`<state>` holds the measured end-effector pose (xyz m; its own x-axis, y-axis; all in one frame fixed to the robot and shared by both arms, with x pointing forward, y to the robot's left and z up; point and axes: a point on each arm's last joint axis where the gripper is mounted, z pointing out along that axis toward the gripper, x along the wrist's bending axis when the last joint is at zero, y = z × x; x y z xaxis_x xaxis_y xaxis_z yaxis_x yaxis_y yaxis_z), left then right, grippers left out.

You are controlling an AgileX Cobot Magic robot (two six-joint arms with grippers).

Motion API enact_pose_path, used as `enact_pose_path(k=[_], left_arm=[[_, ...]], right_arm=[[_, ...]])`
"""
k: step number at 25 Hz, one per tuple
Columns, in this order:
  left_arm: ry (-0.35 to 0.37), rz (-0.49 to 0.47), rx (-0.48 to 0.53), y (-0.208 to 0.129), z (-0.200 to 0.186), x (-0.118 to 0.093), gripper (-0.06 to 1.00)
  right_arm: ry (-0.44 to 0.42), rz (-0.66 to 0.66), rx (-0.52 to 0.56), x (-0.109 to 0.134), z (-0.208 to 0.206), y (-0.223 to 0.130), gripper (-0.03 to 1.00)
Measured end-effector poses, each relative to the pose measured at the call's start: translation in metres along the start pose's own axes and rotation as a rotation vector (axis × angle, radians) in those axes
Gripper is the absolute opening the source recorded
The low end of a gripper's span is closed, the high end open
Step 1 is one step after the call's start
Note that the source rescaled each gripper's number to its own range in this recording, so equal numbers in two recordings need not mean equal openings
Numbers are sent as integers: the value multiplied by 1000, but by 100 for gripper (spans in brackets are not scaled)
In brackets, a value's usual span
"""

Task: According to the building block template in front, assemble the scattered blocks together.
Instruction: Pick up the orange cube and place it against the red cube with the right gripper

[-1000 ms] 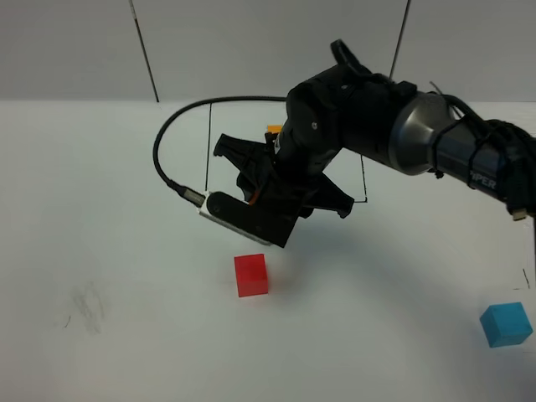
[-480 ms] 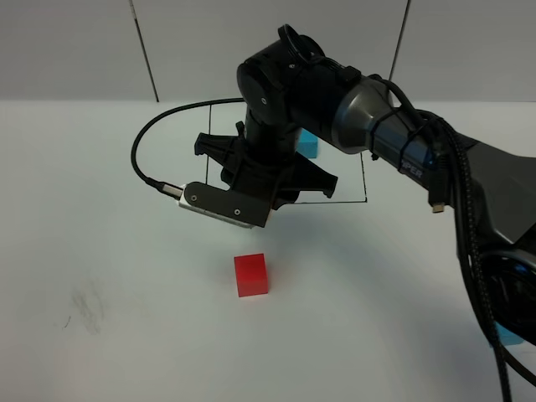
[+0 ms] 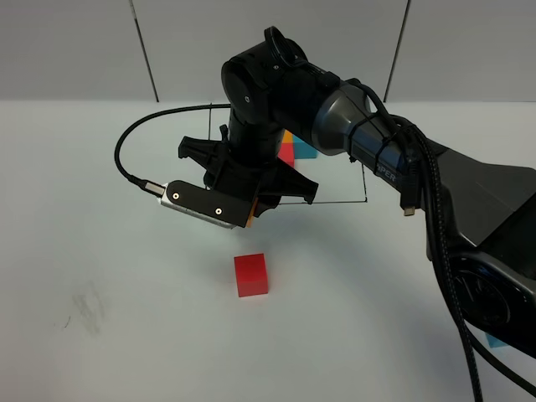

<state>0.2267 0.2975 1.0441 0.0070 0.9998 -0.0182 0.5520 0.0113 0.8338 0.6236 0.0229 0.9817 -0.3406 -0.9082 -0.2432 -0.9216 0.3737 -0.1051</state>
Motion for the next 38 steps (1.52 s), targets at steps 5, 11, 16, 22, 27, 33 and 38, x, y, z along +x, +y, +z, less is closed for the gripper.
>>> enact_pose_path(k=[5,11,16,22,27,33,38], left_arm=[[0,0,0,0,0,0,0],[0,0,0,0,0,0,0],[0,0,0,0,0,0,0],[0,0,0,0,0,0,0],[0,0,0,0,0,0,0],[0,0,0,0,0,0,0],[0,0,0,0,0,0,0]], right_arm=[[19,-5,-18,-1,12,4,51],[48,-24,-20,-1,25,10,51],[56,-30,-6,-1,25,8,51],[56,-30,-7,-1,25,9,51],[55,-31,-7,-1,25,9,51],[55,-31,-7,-1,25,9,51],[55,-31,-7,-1,25,9,51]])
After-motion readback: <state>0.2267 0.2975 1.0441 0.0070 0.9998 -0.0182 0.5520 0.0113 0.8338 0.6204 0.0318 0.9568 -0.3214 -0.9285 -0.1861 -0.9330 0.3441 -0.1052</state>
